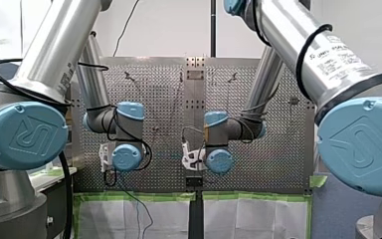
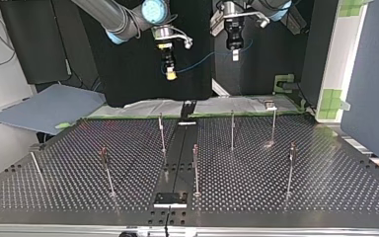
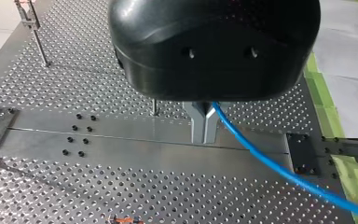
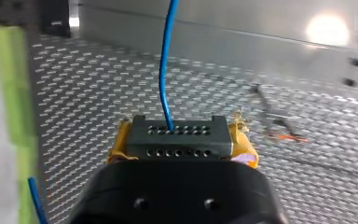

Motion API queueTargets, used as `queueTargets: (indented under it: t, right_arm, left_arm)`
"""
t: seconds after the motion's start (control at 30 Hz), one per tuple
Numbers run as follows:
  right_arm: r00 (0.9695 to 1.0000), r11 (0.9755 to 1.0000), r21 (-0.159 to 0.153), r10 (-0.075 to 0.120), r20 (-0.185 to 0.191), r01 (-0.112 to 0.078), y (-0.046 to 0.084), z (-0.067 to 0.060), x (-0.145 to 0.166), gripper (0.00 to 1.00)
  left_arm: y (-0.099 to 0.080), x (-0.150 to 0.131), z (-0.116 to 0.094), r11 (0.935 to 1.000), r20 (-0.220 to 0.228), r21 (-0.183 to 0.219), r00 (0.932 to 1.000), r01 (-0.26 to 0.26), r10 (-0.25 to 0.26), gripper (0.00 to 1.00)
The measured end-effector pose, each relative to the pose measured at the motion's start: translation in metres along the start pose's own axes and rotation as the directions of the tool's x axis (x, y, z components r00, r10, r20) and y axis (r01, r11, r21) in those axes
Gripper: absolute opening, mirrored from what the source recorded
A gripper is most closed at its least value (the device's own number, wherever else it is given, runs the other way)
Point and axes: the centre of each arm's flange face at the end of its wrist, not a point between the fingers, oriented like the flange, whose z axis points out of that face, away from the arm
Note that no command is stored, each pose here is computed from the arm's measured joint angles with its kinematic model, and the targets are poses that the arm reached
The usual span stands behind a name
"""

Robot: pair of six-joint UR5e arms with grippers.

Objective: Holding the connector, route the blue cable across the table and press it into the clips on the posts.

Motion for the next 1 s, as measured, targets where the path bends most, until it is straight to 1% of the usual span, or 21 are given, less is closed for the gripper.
queueTargets:
  t: [0.03,0.1,0.13,0.23,0.4,0.43,0.47,0.5,0.57,0.6,0.63,0.7,0.77,0.8,0.83,0.9,1.0]
  right_arm:
    - [0.9998,1.0000,0.002,-0.007,0.021,0.007,0.000,-0.002,-0.007,0.00]
    - [0.9986,0.9998,0.005,-0.017,0.050,0.017,0.000,-0.004,-0.017,0.00]
    - [0.9974,0.9997,0.007,-0.024,0.068,0.023,0.000,-0.006,-0.023,0.00]
    - [0.9936,0.9993,0.012,-0.037,0.107,0.036,0.000,-0.009,-0.033,0.00]
    - [0.9874,0.9986,0.018,-0.052,0.149,0.050,0.001,-0.014,-0.039,0.00]
    - [0.9865,0.9985,0.021,-0.053,0.155,0.051,0.000,-0.014,-0.039,0.00]
    - [0.9865,0.9986,0.024,-0.051,0.156,0.047,0.000,-0.014,-0.037,0.00]
    - [0.9871,0.9988,0.028,-0.045,0.154,0.042,-0.001,-0.012,-0.033,0.00]
    - [0.9897,0.9987,0.046,-0.028,0.140,0.022,-0.006,-0.009,-0.021,0.00]
    - [0.9909,0.9983,0.057,-0.019,0.133,0.012,-0.010,-0.008,-0.015,0.00]
    - [0.9924,0.9973,0.073,-0.008,0.123,-0.001,-0.015,-0.006,-0.007,0.00]
    - [0.9941,0.9954,0.094,0.011,0.108,-0.021,-0.022,-0.004,0.006,0.00]
    - [0.9952,0.9923,0.115,0.036,0.091,-0.046,-0.027,0.000,0.022,0.00]
    - [0.9953,0.9909,0.122,0.047,0.084,-0.057,-0.028,0.002,0.029,0.00]
    - [0.9952,0.9889,0.131,0.060,0.077,-0.070,-0.029,0.005,0.037,0.00]
    - [0.9947,0.9859,0.143,0.079,0.066,-0.087,-0.031,0.009,0.049,0.00]
    - [0.9925,0.9794,0.163,0.113,0.047,-0.119,-0.032,0.015,0.071,0.00]
  left_arm:
    - [0.000,0.000,0.000,1.0000,0.000,0.000,1.0000,0.000,0.000,0.00]
    - [0.000,0.000,0.000,1.0000,0.000,0.000,1.0000,0.000,0.000,0.00]
    - [0.000,0.000,0.000,1.0000,0.000,0.000,1.0000,0.000,0.000,0.00]
    - [0.000,0.000,0.000,1.0000,0.000,0.000,1.0000,0.000,0.000,0.00]
    - [0.001,0.001,-0.001,1.0000,-0.002,0.001,1.0000,-0.004,0.004,0.00]
    - [0.001,0.001,-0.001,1.0000,-0.001,0.004,1.0000,-0.006,0.006,0.00]
    - [0.001,0.001,-0.001,1.0000,0.002,0.008,1.0000,-0.006,0.006,0.00]
    - [-0.001,0.000,0.000,0.9999,0.009,0.015,1.0000,-0.004,0.004,0.00]
    - [-0.004,-0.003,0.002,0.9997,0.022,0.026,0.9998,0.000,-0.001,0.00]
    - [-0.007,-0.007,0.004,0.9995,0.030,0.031,0.9995,0.003,-0.004,0.00]
    - [-0.008,-0.009,0.006,0.9995,0.036,0.033,0.9993,0.005,-0.006,0.00]
    - [-0.010,-0.016,0.009,0.9995,0.043,0.032,0.9990,0.008,-0.009,0.00]
    - [-0.010,-0.022,0.011,0.9996,0.050,0.024,0.9987,0.012,-0.013,0.00]
    - [-0.010,-0.026,0.013,0.9998,0.055,0.016,0.9984,0.015,-0.016,0.00]
    - [-0.010,-0.029,0.015,0.9998,0.058,0.009,0.9981,0.018,-0.018,0.00]
    - [-0.010,-0.037,0.020,0.9996,0.069,-0.010,0.9973,0.026,-0.025,0.00]
    - [-0.010,-0.049,0.027,0.9986,0.085,-0.039,0.9959,0.035,-0.032,0.00]
